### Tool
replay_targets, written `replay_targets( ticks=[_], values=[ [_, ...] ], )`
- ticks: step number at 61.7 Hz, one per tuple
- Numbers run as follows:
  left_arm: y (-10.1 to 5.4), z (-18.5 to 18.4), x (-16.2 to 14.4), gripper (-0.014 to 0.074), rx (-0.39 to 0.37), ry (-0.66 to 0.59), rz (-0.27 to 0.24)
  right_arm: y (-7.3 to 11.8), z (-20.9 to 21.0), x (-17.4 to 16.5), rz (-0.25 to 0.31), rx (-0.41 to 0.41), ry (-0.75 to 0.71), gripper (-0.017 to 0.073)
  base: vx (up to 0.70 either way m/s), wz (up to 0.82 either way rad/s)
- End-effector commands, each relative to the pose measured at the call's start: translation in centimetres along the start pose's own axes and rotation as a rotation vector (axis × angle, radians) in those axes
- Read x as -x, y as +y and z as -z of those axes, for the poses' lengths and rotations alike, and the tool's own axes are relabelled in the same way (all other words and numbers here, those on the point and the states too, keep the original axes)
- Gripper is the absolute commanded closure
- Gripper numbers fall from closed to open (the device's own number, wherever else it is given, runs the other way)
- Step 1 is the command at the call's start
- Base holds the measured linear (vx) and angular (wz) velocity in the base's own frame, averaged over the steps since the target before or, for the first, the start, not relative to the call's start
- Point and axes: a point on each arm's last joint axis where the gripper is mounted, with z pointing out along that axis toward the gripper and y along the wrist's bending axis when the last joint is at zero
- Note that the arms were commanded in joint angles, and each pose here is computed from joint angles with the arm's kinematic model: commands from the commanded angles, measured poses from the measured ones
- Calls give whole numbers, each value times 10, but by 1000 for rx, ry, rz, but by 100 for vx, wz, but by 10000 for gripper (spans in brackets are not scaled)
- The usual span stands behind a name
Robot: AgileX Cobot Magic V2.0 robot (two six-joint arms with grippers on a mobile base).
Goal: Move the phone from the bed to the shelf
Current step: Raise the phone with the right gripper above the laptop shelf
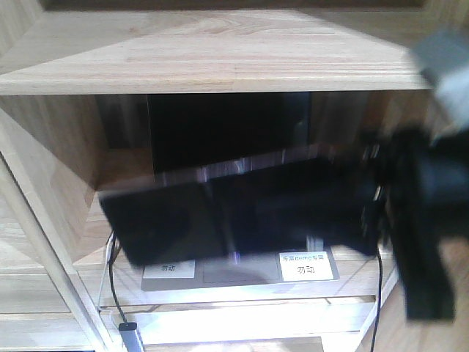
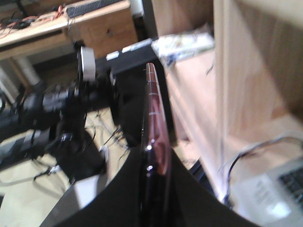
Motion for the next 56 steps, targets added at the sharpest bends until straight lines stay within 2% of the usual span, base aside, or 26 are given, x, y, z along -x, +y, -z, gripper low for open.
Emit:
replay_targets(
  ticks=[1,14,27,42,56],
  values=[
    [2,3,14,592,10,-107,14,10,13,34,54,-38,-134,561,0,0],
    [2,3,14,592,10,-107,14,2,22,79,124,-125,-165,561,0,0],
    [2,3,14,592,10,-107,14,-16,19,122,164,-119,-233,561,0,0],
    [2,3,14,592,10,-107,14,-40,-6,157,178,-63,-309,561,0,0],
    [2,3,14,592,10,-107,14,-72,-53,167,151,-97,-343,561,0,0]
  ],
)
